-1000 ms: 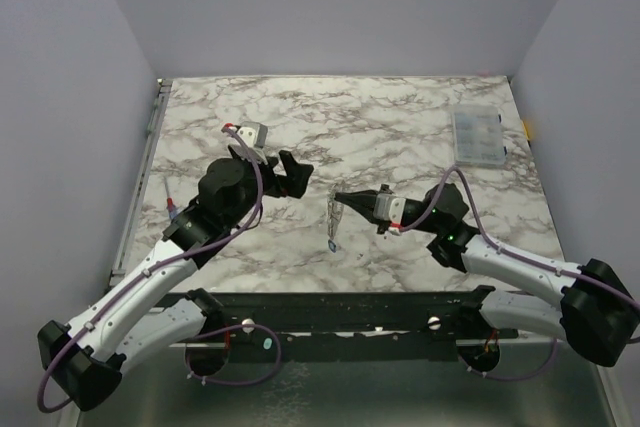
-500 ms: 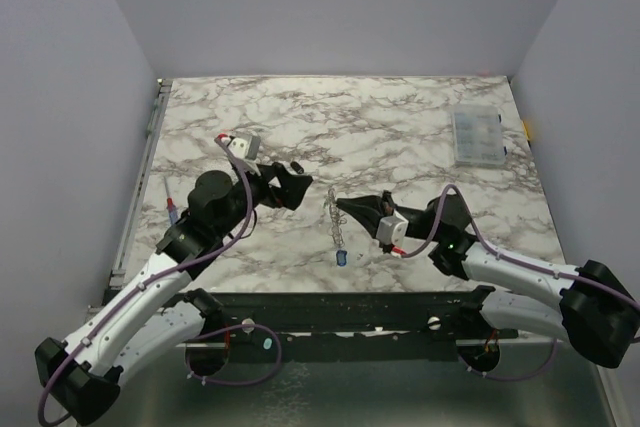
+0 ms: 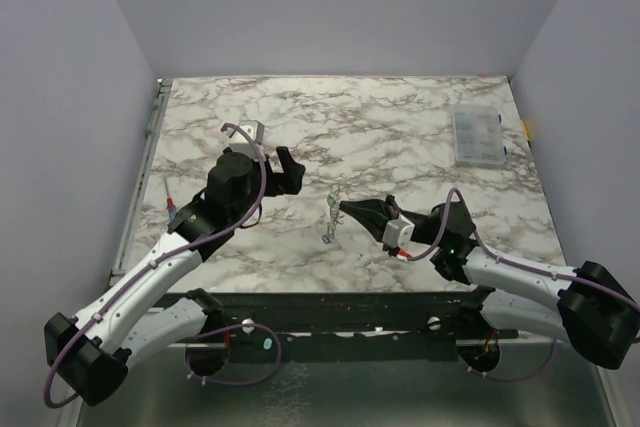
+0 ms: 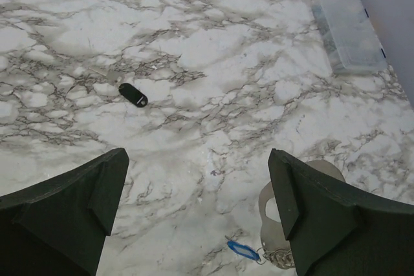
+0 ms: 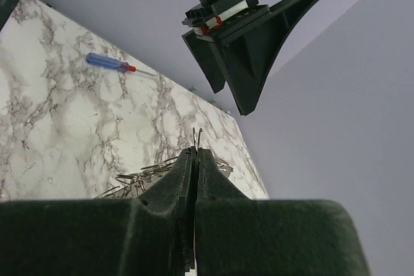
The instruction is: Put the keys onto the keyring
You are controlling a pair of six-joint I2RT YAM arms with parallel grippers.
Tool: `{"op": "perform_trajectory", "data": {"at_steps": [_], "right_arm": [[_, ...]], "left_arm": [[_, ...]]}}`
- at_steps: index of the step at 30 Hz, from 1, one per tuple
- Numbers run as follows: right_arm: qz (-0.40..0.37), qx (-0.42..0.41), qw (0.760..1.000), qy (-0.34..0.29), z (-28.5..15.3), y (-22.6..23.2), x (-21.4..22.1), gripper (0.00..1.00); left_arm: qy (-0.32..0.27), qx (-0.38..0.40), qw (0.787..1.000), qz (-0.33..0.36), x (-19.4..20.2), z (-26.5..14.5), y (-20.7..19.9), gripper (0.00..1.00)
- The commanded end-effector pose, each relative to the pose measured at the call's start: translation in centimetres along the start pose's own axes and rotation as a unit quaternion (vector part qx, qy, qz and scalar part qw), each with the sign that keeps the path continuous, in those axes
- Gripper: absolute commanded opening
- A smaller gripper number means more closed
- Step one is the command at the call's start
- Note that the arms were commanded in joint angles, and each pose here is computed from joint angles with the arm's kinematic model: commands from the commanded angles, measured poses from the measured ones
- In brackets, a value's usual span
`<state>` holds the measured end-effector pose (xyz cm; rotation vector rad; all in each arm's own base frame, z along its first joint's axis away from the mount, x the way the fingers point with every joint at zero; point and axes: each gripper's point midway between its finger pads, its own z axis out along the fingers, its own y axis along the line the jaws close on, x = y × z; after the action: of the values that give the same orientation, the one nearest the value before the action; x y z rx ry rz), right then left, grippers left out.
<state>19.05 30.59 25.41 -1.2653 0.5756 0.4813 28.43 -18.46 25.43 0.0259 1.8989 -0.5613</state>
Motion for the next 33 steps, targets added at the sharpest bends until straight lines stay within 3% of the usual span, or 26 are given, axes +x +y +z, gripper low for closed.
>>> {"op": "perform_trajectory", "data": {"at_steps": [1, 4, 6, 9, 15, 21, 25, 30, 33], "right_arm": [[0.004, 0.047, 0.998, -0.034, -0.7, -1.3, -2.0, 0.01], [0.02, 0.053, 0.998, -0.04, -1.1, -1.0, -2.3, 0.01], [0.03, 0.059, 0.997, -0.044, -1.5, -0.9, -2.4, 0.01], [0.04, 0.068, 0.996, -0.051, -2.0, -0.7, -2.7, 0.01], [0.046, 0.08, 0.994, -0.06, -2.5, -0.8, -3.2, 0.01], [0.059, 0.075, 0.994, -0.061, -2.5, -0.3, -3.0, 0.01], [0.067, 0.074, 0.993, -0.058, -2.7, 0.1, -2.8, 0.01], [0.071, 0.08, 0.993, -0.052, -3.1, 0.1, -2.7, 0.01], [0.069, 0.086, 0.993, -0.049, -3.4, -0.1, -2.7, 0.01]], "left_arm": [[-0.055, 0.009, 0.998, 0.009, -1.0, -1.8, 0.7, 0.99], [-0.061, 0.007, 0.998, -0.007, -0.3, -1.6, 1.1, 0.99], [-0.005, -0.05, 0.999, 0.002, 1.5, -0.3, 2.7, 0.97], [0.048, -0.043, 0.998, 0.005, 1.4, 0.5, 1.3, 0.99], [-0.033, -0.025, 0.999, -0.022, -0.2, -0.6, 1.4, 0.99], [0.069, -0.053, 0.996, 0.009, 3.3, 2.5, 1.9, 0.99], [0.12, -0.074, 0.99, 0.007, 5.2, 5.0, 2.4, 0.86], [0.141, -0.13, 0.981, 0.006, 6.4, 7.9, 4.4, 0.84], [0.157, -0.151, 0.976, -0.008, 7.5, 9.9, 5.2, 0.77]]}}
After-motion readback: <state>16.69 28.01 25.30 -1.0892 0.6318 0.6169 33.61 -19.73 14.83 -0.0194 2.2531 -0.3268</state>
